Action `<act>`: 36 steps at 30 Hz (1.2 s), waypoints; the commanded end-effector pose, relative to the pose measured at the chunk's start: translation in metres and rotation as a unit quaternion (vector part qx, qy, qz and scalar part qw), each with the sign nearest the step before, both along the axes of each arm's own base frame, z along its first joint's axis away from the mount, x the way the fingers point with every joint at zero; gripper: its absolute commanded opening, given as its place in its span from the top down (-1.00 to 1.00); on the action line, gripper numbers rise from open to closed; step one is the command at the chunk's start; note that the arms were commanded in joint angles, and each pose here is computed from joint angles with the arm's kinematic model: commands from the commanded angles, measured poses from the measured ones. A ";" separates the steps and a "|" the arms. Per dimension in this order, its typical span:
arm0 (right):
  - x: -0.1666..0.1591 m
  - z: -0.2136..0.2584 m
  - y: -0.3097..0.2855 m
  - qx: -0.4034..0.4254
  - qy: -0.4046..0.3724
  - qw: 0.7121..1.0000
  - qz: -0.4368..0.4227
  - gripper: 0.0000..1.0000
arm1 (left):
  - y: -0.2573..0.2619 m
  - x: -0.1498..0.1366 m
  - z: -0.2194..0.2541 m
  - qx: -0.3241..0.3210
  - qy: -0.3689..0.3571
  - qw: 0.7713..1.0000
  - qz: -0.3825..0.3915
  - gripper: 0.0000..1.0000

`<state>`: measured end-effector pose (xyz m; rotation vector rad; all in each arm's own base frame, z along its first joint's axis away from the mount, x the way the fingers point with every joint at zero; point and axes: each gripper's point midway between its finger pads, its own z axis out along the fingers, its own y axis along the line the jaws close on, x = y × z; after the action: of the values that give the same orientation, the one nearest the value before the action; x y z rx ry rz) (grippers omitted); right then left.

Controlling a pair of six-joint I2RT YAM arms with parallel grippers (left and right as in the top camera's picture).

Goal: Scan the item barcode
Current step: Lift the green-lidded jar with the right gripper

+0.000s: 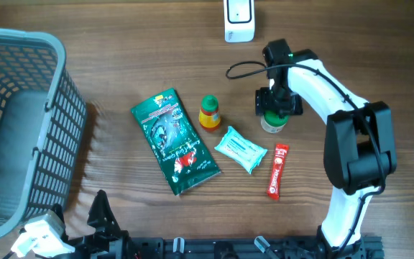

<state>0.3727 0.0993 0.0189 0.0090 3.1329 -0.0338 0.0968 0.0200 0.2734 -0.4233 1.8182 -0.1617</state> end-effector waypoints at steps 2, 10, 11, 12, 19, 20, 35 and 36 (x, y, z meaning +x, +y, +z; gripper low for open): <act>0.013 0.017 -0.001 -0.011 -0.010 1.000 -0.007 -0.76 | 0.001 0.000 -0.001 -0.003 -0.001 1.000 0.005 -1.00; 0.000 0.025 0.017 0.040 0.029 0.995 -0.081 -1.00 | 0.001 0.000 -0.001 -0.003 -0.001 1.000 0.005 -1.00; -0.010 0.016 0.009 0.019 0.041 0.995 -0.086 -0.99 | 0.001 0.000 -0.001 -0.003 -0.001 1.000 0.005 -1.00; -0.014 0.012 0.008 0.017 0.048 0.995 -0.088 -0.99 | 0.001 0.000 -0.001 -0.003 -0.001 1.000 0.005 -1.00; -0.034 -0.015 0.002 0.007 0.067 0.990 -0.126 -0.92 | 0.001 0.000 -0.001 -0.003 -0.001 1.000 0.005 -1.00; -0.033 -0.017 0.003 0.008 0.064 0.990 -0.126 -0.83 | 0.001 0.000 -0.001 -0.003 -0.001 1.000 0.005 -1.00; -0.028 0.017 0.030 0.085 0.085 0.988 -0.099 -0.06 | 0.001 0.000 -0.001 -0.003 -0.001 1.000 0.005 -1.00; -0.035 0.026 0.038 0.108 0.104 0.985 -0.087 -0.06 | 0.001 0.000 -0.001 -0.003 -0.001 1.000 0.005 -1.00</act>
<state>0.3335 0.1154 0.0244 0.3969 3.3012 0.1103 0.0968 0.0200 0.2735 -0.4232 1.8178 -0.1617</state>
